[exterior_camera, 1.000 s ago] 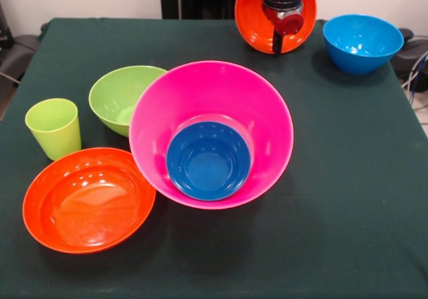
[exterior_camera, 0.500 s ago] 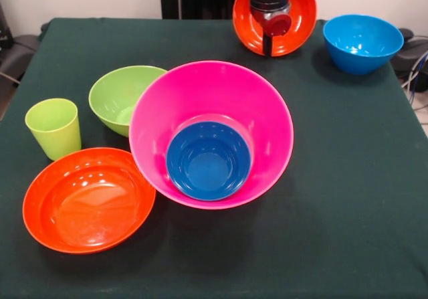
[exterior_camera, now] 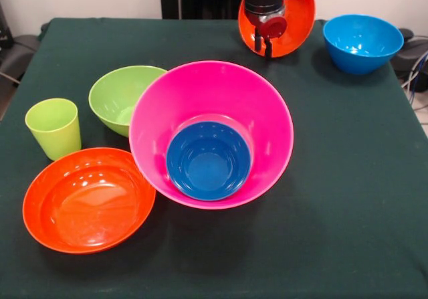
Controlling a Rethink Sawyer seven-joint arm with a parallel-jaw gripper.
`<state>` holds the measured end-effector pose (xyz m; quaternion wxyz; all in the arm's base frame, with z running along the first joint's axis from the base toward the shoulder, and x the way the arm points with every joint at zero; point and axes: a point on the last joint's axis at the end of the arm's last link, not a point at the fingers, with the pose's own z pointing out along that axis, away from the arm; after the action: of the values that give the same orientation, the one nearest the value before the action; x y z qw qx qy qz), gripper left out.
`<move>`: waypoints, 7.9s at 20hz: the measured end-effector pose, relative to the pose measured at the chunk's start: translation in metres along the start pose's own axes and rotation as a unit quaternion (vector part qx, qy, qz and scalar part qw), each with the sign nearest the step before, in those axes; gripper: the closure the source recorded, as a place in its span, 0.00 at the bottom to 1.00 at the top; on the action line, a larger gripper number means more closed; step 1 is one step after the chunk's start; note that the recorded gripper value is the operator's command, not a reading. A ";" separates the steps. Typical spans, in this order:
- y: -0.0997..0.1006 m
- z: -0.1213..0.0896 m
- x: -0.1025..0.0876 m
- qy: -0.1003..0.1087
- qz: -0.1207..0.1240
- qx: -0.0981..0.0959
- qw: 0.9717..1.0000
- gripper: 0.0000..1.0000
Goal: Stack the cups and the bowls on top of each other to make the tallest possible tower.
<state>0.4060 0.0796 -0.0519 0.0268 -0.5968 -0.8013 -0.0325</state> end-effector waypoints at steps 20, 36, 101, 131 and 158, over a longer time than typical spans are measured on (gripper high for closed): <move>0.015 -0.027 -0.008 0.013 -0.025 0.001 1.000 0.00; 0.067 -0.117 -0.021 0.011 0.009 0.019 1.000 0.00; -0.043 -0.018 0.026 0.077 0.130 0.198 0.969 0.00; -0.035 -0.016 -0.018 0.060 0.145 0.127 0.979 0.00; 0.012 -0.054 -0.036 0.037 0.118 0.055 0.991 0.00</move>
<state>0.4279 0.0442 -0.0008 0.0928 -0.6833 -0.7241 -0.0073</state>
